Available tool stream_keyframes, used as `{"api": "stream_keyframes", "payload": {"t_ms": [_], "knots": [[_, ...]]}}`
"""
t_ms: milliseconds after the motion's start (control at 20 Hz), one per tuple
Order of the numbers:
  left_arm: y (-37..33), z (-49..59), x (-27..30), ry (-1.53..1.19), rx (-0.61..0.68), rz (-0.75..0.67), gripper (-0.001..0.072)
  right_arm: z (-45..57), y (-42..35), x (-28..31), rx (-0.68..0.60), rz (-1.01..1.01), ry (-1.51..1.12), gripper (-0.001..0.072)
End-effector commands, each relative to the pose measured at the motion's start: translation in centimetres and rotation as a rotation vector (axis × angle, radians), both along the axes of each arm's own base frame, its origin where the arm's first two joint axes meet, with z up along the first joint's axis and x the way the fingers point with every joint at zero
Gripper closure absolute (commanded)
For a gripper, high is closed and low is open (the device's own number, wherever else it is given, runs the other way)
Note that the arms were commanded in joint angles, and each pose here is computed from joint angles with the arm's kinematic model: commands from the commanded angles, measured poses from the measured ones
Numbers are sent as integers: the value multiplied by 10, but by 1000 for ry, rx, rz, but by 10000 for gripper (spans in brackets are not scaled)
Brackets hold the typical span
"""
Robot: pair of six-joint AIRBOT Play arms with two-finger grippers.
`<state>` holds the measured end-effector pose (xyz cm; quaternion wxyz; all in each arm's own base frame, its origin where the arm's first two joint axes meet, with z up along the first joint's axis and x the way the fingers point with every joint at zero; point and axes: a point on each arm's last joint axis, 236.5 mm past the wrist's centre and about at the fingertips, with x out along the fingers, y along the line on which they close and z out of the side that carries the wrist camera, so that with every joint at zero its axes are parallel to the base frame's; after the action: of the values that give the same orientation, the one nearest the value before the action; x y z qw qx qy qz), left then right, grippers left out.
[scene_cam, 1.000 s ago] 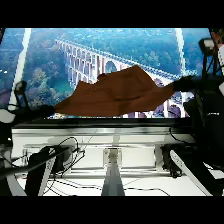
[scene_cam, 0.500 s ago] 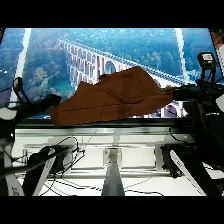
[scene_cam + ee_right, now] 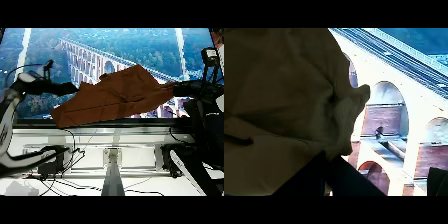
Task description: Fold the clothes and pants, and hang the long-sleeved shirts on hangers.
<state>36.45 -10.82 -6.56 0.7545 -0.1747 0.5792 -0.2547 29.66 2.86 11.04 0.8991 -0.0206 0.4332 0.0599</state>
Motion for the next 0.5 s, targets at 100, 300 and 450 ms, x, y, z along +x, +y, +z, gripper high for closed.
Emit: {"api": "stream_keyframes", "payload": {"t_ms": [100, 300, 450], "knots": [[-37, -53, 43, -17, 47, -95, 6, 1, 1, 1, 4, 2, -7, 693], [-28, -58, 71, -106, 102, -22, 6, 1, 2, 1, 7, 2, -6, 693], [-29, -50, 74, -117, 97, -28, 7, 1, 2, 1, 6, 2, -7, 693]]}}
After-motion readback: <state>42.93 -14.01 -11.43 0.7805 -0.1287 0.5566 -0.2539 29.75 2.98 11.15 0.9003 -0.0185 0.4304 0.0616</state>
